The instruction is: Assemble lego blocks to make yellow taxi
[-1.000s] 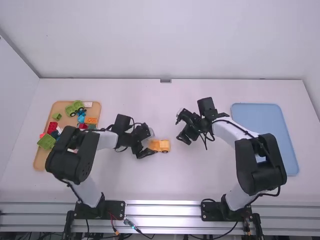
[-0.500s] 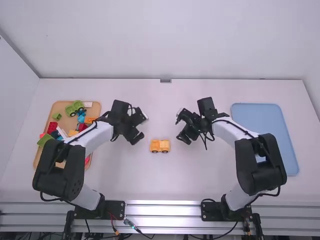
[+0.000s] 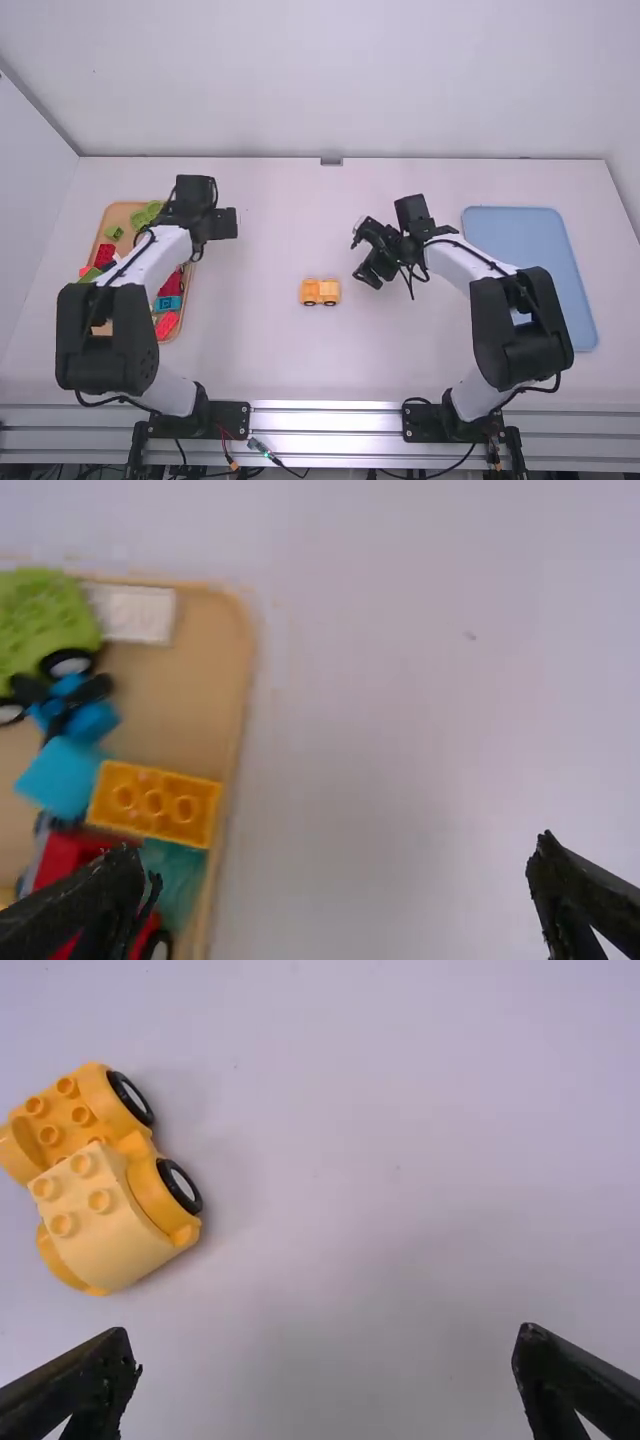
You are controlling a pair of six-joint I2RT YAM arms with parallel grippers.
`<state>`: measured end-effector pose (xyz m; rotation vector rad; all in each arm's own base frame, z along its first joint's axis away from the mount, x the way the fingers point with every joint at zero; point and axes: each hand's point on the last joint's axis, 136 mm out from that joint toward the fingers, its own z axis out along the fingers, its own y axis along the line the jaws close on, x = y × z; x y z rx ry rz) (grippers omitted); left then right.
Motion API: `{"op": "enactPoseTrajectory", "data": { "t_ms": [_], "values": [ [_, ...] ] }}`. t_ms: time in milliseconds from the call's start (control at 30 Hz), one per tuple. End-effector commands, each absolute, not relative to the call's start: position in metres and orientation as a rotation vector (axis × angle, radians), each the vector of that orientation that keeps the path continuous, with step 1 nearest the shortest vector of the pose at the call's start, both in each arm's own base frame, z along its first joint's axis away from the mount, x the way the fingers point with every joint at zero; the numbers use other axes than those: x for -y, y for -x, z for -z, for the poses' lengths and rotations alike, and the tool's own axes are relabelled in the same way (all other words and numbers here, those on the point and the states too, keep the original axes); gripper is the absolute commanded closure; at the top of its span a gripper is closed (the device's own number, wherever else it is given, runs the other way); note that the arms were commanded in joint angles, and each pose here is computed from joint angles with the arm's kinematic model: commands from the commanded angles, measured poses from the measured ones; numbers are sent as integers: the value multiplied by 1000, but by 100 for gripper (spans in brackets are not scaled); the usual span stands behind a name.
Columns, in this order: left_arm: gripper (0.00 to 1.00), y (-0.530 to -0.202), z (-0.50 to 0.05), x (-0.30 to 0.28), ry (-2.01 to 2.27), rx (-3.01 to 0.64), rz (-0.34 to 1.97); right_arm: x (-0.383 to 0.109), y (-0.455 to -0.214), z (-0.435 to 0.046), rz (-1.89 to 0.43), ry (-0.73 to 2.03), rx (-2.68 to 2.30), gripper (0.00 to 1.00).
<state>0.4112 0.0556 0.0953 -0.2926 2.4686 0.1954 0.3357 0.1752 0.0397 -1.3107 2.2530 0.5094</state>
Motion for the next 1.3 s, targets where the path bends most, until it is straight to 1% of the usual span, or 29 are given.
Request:
{"op": "enactPoseTrajectory", "data": {
  "t_ms": [0, 33, 233, 367, 500, 633, 933, 1100, 1267],
  "values": [
    [1, -408, -104, -87, 606, -2385, -171, -179, -343, -55, -495, 1303, -2215, 1],
    [1, -407, -104, -91, 628, -2382, -163, -179, -343, -55, -495, 1303, -2214, 1],
    [1, -406, -103, -109, 656, -2376, 51, -179, -343, -54, -495, 1304, -2215, 1],
    [1, -411, -109, -121, 670, -2328, 56, -179, -343, -54, -495, 1302, -2215, 1],
    [1, -412, -110, -118, 672, -2323, 74, -179, -343, -55, -495, 1302, -2215, 1],
    [1, -413, -111, -121, 678, -2312, 61, -179, -343, -55, -495, 1303, -2215, 1],
    [0, -402, -115, -143, 961, -2273, -31, -179, -343, -54, -495, 1304, -2215, 1],
    [1, -393, -103, -156, 1130, -2354, -119, -179, -343, -54, -495, 1302, -2215, 1],
    [1, -390, -80, -173, 1342, -2371, -119, -179, -342, -53, -476, 1302, -2230, 1]
  ]
}}
